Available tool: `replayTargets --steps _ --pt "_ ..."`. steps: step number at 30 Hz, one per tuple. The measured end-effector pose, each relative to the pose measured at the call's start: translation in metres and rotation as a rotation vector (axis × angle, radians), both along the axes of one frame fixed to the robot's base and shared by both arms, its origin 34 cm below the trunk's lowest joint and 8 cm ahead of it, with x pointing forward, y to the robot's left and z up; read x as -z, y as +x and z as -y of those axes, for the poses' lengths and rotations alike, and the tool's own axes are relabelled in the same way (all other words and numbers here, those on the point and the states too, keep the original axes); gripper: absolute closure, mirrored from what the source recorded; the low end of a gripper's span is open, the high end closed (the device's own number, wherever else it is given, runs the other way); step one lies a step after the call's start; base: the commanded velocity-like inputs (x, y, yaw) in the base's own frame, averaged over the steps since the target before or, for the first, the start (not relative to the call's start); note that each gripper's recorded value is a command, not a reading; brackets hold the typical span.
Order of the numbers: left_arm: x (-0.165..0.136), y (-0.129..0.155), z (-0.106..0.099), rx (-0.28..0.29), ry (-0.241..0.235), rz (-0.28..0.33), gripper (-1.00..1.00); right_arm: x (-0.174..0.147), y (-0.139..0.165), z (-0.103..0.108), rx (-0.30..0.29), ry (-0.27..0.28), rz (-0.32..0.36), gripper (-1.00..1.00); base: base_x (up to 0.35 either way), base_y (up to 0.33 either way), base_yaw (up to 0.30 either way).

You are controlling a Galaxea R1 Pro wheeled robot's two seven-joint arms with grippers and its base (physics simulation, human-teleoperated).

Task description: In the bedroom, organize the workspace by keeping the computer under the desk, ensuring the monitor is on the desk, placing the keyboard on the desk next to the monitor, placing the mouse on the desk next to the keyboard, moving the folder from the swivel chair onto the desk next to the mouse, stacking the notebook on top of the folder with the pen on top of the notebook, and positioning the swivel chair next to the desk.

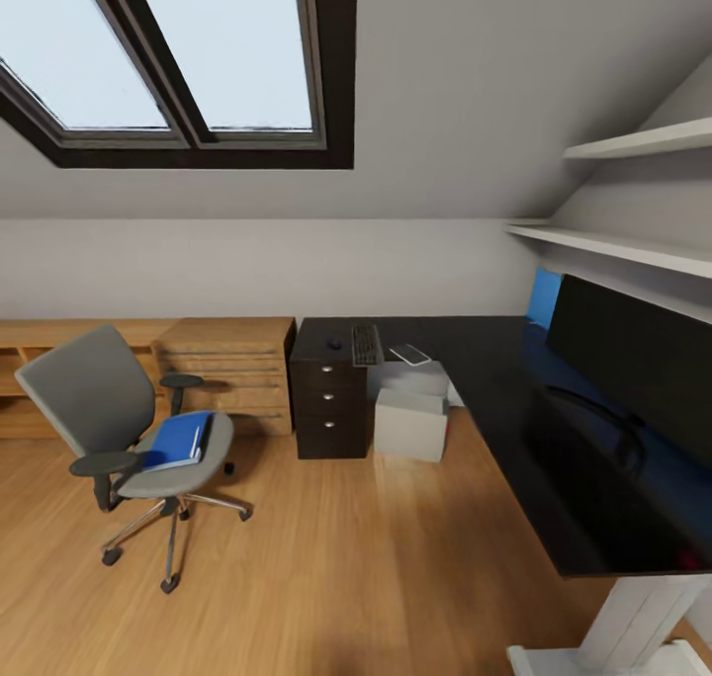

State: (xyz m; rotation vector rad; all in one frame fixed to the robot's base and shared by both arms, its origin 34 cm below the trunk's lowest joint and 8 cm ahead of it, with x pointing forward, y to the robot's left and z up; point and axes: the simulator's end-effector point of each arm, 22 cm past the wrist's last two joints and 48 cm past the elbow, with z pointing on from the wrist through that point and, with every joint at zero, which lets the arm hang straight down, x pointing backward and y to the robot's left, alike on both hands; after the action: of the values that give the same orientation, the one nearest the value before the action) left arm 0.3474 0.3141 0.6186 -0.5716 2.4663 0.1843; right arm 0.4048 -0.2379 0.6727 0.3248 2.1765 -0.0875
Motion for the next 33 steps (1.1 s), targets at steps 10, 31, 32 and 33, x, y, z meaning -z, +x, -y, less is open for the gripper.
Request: replayTargets --steps 10,31,32,33 --pt "0.000 0.000 0.000 0.000 0.000 0.000 -1.00 -0.003 0.004 -0.009 -0.063 -0.020 0.009 -1.00 0.314 0.143 0.000" --pt "0.000 0.000 0.000 0.001 0.000 0.000 -1.00 -0.003 0.005 -0.012 -0.085 -0.029 0.011 -1.00 0.323 0.041 0.000" --pt "0.000 0.000 0.000 0.001 -0.001 -0.001 -1.00 -0.003 0.005 -0.012 -0.085 -0.029 0.011 -1.00 0.327 0.000 0.000" --pt "0.000 0.000 0.000 0.001 -0.001 -0.001 -1.00 -0.003 0.005 -0.012 -0.085 -0.029 0.011 -1.00 0.327 0.000 0.000"
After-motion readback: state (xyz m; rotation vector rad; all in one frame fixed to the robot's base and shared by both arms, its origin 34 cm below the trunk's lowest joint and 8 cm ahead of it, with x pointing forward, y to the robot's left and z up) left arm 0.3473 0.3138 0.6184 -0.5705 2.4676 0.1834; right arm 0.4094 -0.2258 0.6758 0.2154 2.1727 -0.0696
